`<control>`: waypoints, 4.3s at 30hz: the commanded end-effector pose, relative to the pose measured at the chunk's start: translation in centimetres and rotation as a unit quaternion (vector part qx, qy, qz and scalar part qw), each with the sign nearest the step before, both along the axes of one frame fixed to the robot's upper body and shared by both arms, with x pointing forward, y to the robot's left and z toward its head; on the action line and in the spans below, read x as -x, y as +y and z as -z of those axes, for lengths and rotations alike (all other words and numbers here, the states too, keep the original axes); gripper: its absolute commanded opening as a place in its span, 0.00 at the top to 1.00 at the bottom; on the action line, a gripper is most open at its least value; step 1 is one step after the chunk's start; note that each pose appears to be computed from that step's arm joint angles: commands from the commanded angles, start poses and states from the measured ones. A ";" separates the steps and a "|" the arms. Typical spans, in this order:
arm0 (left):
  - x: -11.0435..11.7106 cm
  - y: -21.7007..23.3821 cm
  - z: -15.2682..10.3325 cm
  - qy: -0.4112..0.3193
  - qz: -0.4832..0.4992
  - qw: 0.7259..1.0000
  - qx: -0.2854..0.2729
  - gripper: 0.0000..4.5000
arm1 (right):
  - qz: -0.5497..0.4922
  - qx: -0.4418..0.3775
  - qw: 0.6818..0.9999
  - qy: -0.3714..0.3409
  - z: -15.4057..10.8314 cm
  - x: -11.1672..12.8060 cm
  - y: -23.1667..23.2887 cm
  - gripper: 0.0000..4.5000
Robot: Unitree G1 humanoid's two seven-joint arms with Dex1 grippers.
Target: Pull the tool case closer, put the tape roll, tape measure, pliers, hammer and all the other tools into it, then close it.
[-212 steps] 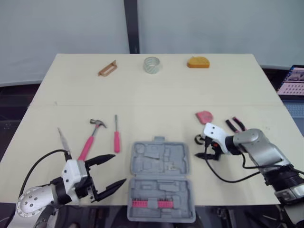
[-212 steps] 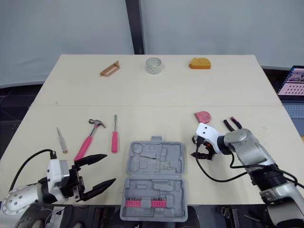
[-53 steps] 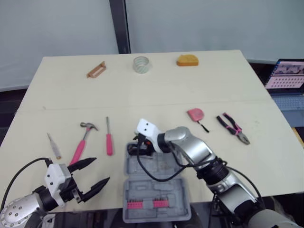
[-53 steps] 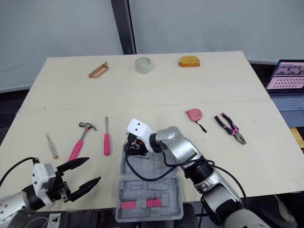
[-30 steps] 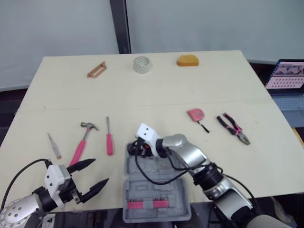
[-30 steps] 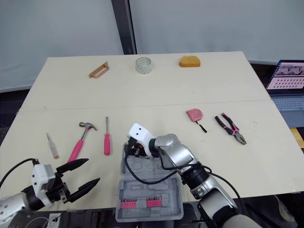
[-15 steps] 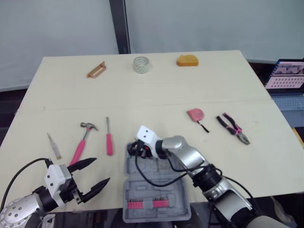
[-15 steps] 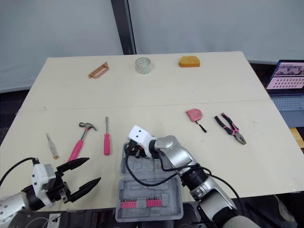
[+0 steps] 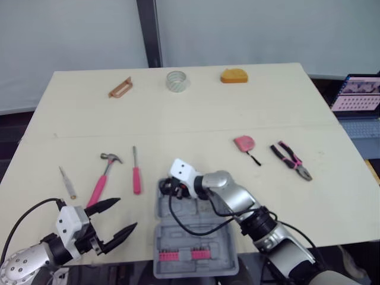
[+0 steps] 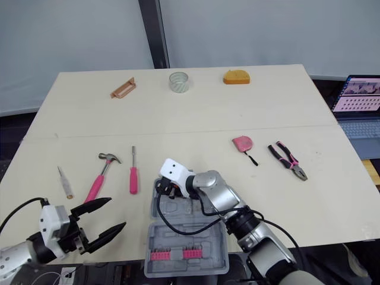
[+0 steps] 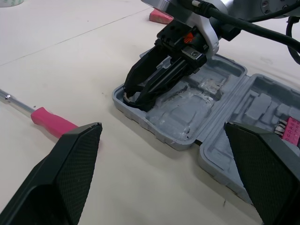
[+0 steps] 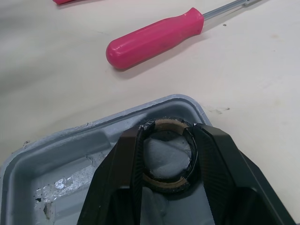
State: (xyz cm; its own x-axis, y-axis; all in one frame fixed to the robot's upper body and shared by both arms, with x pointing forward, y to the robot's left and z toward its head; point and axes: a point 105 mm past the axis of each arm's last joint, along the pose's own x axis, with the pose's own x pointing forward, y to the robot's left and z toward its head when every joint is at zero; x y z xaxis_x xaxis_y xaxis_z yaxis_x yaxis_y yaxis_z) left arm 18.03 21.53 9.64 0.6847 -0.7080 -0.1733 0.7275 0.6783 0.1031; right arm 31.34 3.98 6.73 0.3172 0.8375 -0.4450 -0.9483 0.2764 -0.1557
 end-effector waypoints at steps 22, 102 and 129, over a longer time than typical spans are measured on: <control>-0.7 -0.1 -1.0 -0.004 0.058 0.998 -0.008 0.00 | 0.096 -0.039 0.993 0.052 -6.2 4.9 -15.9 0.60; -2.7 -4.9 -1.7 -0.065 0.047 0.996 0.049 0.00 | 0.457 -0.056 0.887 0.020 -0.4 -8.2 -24.6 0.44; -3.0 -6.1 -1.8 -0.052 0.084 0.994 0.051 0.00 | 0.463 -0.040 0.883 0.061 0.4 -0.3 -25.3 0.99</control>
